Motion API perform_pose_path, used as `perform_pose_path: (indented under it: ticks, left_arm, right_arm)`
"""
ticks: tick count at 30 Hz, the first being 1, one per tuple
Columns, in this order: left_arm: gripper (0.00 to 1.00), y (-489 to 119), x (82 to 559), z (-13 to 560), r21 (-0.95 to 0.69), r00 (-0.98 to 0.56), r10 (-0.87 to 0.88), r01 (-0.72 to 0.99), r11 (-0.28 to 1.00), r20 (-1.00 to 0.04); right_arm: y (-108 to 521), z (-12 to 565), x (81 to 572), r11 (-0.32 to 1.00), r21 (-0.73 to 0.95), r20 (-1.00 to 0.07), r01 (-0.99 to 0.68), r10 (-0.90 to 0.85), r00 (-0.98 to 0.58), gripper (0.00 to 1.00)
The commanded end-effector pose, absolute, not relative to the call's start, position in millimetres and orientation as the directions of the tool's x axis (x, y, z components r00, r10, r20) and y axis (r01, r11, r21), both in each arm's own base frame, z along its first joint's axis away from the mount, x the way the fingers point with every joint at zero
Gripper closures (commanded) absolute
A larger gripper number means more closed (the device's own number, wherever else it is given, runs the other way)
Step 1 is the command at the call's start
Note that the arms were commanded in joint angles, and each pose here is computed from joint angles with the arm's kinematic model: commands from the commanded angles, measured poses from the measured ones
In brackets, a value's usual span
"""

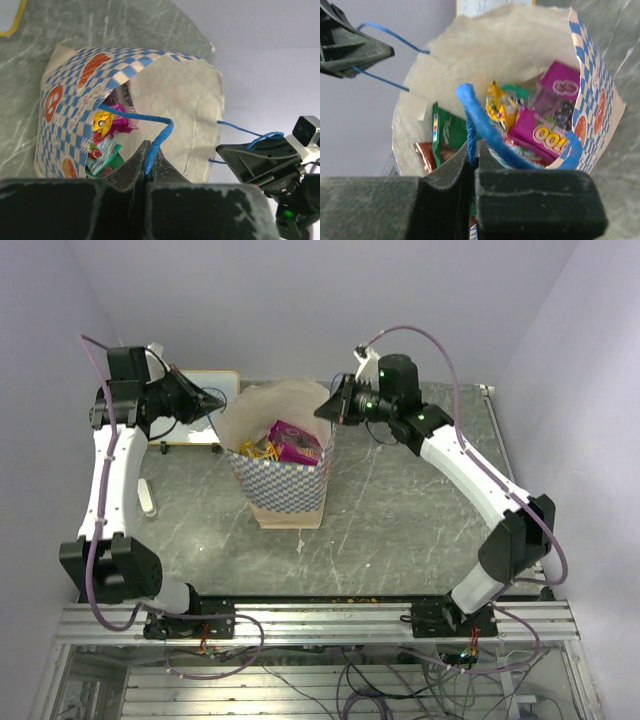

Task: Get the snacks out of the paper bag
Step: Move the paper bag to the center of the board.

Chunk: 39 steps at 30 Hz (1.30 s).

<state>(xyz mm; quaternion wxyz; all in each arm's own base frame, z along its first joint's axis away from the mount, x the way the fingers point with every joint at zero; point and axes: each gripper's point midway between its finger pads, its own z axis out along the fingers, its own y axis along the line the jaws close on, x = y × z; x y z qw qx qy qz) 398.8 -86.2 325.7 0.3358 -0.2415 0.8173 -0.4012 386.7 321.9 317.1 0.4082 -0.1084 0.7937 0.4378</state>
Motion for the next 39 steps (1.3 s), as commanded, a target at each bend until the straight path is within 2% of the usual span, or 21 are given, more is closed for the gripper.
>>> perform_pose_path:
  ticks: [1, 3, 6, 11, 17, 19, 22, 26, 30, 34, 35, 37, 39]
  left_arm:
    - [0.93, -78, 359, 328, -0.760, -0.651, -0.634, -0.133, 0.636, -0.417]
    - [0.93, -80, 343, 324, -0.754, -0.671, -0.624, -0.145, 0.640, -0.400]
    - [0.91, -73, 324, 321, -0.714, -0.656, -0.613, -0.160, 0.682, -0.439]
    - [0.78, -59, 308, 327, -0.638, -0.631, -0.584, -0.177, 0.750, -0.511]
    - [0.81, -58, 301, 318, -0.631, -0.642, -0.593, -0.211, 0.746, -0.486]
    - [0.78, -54, 297, 313, -0.617, -0.636, -0.606, -0.249, 0.747, -0.477]
    - [0.57, -38, 292, 312, -0.552, -0.613, -0.607, -0.311, 0.774, -0.505]
    - [0.30, -25, 301, 309, -0.496, -0.610, -0.601, -0.358, 0.791, -0.517]
    - [0.23, -41, 324, 301, -0.572, -0.642, -0.611, -0.311, 0.759, -0.462]
    - [0.07, -58, 345, 308, -0.675, -0.628, -0.641, -0.238, 0.698, -0.442]
    - [0.06, -64, 350, 310, -0.705, -0.633, -0.640, -0.202, 0.680, -0.436]
    - [0.12, -70, 357, 308, -0.733, -0.646, -0.641, -0.181, 0.655, -0.413]
    - [0.18, -74, 364, 307, -0.750, -0.656, -0.636, -0.159, 0.642, -0.406]
  right_arm:
    - [303, 340, 363, 0.633, 0.596, -0.755, -0.494, 0.234, -0.612, 1.00]
    - [294, 343, 355, 0.657, 0.594, -0.743, -0.465, 0.226, -0.630, 1.00]
    - [282, 347, 344, 0.686, 0.576, -0.743, -0.444, 0.214, -0.634, 1.00]
    - [263, 351, 336, 0.741, 0.534, -0.756, -0.407, 0.203, -0.622, 1.00]
    - [246, 348, 316, 0.769, 0.515, -0.750, -0.379, 0.190, -0.634, 1.00]
    - [242, 348, 312, 0.781, 0.499, -0.749, -0.375, 0.171, -0.640, 1.00]
    - [241, 343, 307, 0.783, 0.494, -0.738, -0.378, 0.147, -0.659, 1.00]
    - [241, 342, 309, 0.782, 0.480, -0.756, -0.398, 0.138, -0.640, 0.86]
    - [241, 340, 315, 0.797, 0.466, -0.754, -0.386, 0.130, -0.643, 0.71]
    - [241, 334, 310, 0.792, 0.502, -0.724, -0.348, 0.164, -0.670, 0.56]
    - [240, 331, 308, 0.790, 0.509, -0.718, -0.341, 0.172, -0.675, 0.48]
    - [237, 334, 305, 0.791, 0.510, -0.721, -0.338, 0.178, -0.669, 0.34]
    - [234, 337, 304, 0.797, 0.498, -0.729, -0.342, 0.172, -0.662, 0.27]
